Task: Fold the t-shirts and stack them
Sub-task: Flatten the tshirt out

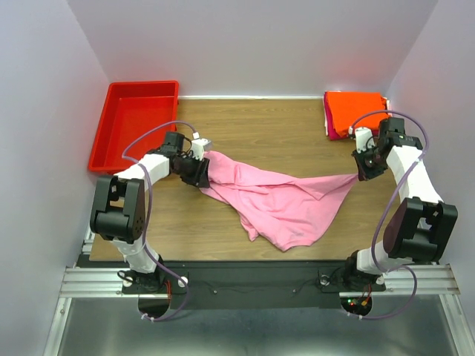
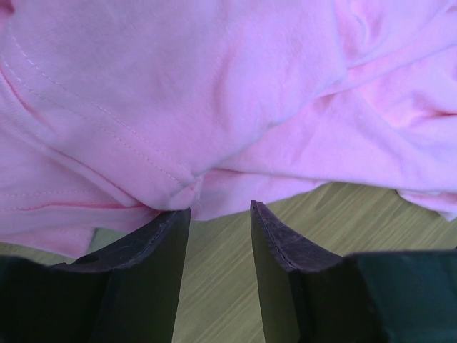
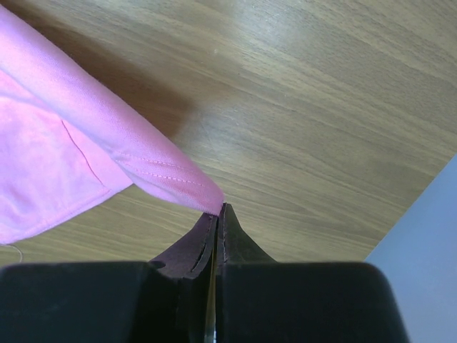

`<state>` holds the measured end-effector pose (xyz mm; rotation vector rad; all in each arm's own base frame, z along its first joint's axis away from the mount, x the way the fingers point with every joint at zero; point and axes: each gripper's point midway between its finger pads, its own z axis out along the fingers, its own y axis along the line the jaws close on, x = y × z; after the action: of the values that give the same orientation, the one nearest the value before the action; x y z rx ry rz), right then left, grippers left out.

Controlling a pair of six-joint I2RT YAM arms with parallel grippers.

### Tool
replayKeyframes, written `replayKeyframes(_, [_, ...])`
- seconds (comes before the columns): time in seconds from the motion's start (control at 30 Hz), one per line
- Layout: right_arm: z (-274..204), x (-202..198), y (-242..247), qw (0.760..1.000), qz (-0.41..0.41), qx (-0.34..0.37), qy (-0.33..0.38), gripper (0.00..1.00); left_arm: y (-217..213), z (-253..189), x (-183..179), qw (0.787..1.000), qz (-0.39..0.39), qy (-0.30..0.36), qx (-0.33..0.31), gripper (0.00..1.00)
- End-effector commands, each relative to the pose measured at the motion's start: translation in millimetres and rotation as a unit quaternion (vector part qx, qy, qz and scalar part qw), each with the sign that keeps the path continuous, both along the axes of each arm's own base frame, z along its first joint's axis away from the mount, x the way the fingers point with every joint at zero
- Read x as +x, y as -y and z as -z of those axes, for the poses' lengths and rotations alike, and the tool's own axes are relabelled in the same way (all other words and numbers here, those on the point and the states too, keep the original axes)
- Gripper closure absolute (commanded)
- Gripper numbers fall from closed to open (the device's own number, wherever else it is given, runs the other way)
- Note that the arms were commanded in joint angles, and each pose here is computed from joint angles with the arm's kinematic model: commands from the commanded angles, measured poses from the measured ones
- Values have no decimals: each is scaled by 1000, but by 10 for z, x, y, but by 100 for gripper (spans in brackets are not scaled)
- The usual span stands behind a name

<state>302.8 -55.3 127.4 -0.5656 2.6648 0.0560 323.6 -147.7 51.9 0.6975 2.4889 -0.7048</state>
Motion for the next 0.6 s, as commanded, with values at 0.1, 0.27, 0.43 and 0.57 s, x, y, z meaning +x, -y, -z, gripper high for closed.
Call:
replayKeyframes(0.1, [-145, 61, 22, 1000, 4, -2, 22, 99, 101, 43, 165, 999, -33, 7, -25, 56])
replayKeyframes(0.27, [-181, 68, 40, 1000, 3, -8, 27, 99, 144, -223, 195, 998, -22, 31, -40, 91])
replayKeyframes(0.43, [-261, 115, 38, 999, 4, -7, 39, 99, 195, -852, 245, 994, -7, 87, -64, 100])
replayKeyframes(0.57, [-297, 183, 37, 999, 6, -2, 44, 99, 200, -1246, 300, 988, -7, 131, -80, 100])
